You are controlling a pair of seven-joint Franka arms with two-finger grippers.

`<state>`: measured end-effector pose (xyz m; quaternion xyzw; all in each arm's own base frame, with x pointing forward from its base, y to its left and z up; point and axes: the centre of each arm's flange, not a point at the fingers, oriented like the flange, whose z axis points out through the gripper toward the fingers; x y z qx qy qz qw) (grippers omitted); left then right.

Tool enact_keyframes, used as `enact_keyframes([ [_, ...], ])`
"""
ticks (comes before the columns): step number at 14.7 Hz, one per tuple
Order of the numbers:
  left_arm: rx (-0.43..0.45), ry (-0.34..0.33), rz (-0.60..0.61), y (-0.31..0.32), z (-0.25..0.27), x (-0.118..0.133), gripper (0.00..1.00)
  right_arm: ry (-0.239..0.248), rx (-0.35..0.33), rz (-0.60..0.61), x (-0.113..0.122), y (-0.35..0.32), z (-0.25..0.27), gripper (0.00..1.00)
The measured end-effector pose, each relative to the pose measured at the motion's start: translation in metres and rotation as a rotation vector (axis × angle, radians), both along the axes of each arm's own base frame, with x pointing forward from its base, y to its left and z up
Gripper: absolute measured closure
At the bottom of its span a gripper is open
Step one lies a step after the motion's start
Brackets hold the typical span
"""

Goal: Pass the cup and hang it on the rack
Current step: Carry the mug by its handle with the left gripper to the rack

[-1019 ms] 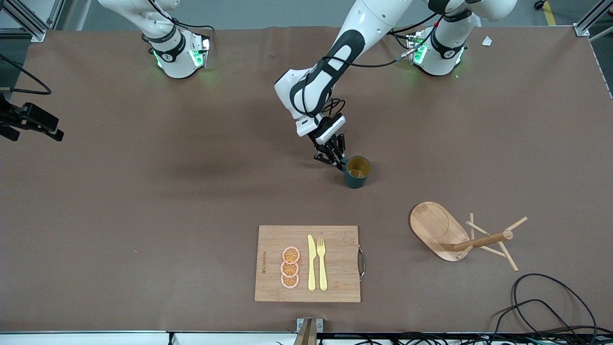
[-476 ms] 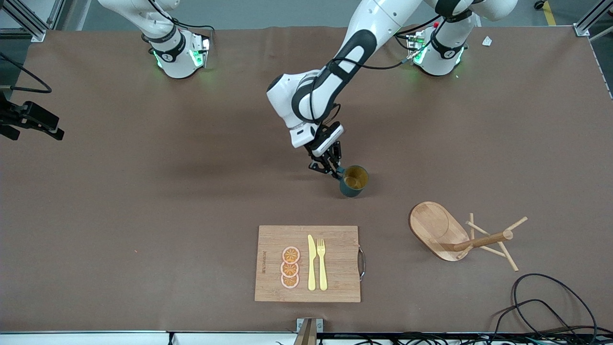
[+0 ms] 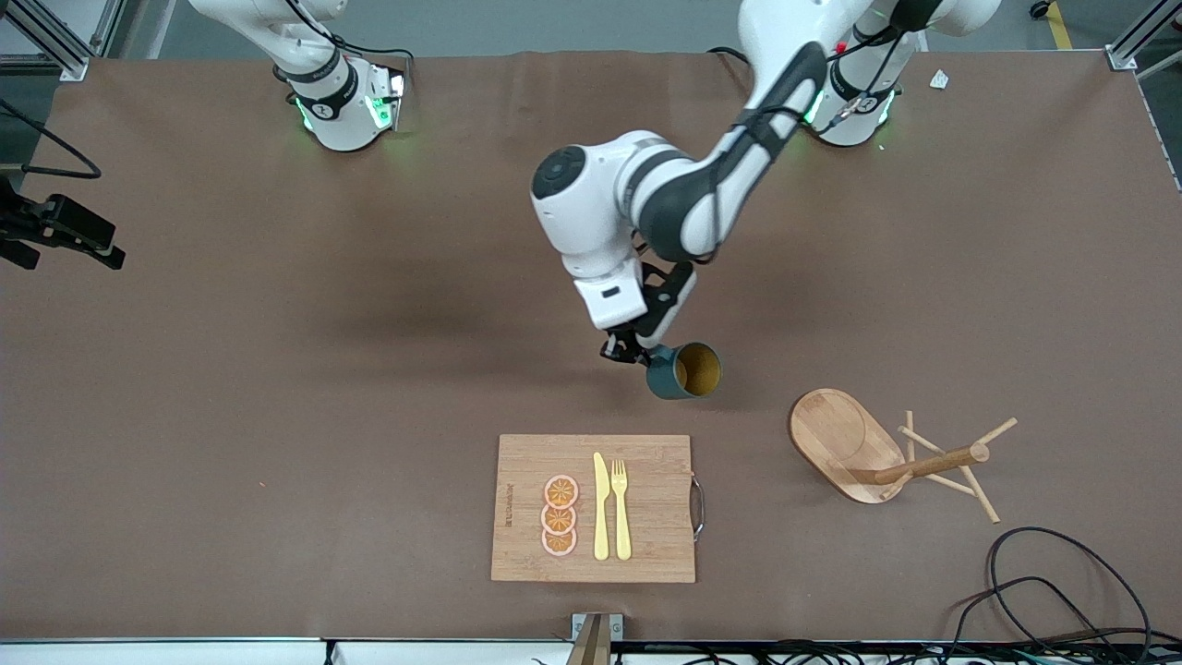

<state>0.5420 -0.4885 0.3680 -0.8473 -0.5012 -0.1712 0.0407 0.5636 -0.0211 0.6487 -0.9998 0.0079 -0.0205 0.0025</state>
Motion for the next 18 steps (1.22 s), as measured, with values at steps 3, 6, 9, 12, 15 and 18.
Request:
enact_keyframes([
  [3,-0.107,0.048,0.023,0.043,0.048,0.031,0.79,0.0,0.0,0.001,0.0,0.0,0.0,0.0],
  [6,-0.231,0.091,0.067,0.085,0.086,0.054,0.79,0.0,0.0,0.001,0.0,0.0,0.0,0.0],
  [9,-0.413,0.132,0.1,0.146,0.135,0.082,0.79,0.0,0.0,0.001,0.0,0.0,0.0,0.0],
  [12,-0.579,0.141,0.126,0.21,0.175,0.102,0.79,0.001,0.0,0.001,0.0,0.0,0.0,0.0],
  [15,-0.707,0.148,0.153,0.254,0.192,0.114,0.79,0.001,0.0,0.0,0.0,0.0,0.0,0.0],
  [18,-0.835,0.14,0.123,0.298,0.204,0.127,0.79,0.001,0.0,0.0,0.0,0.0,0.0,0.0],
])
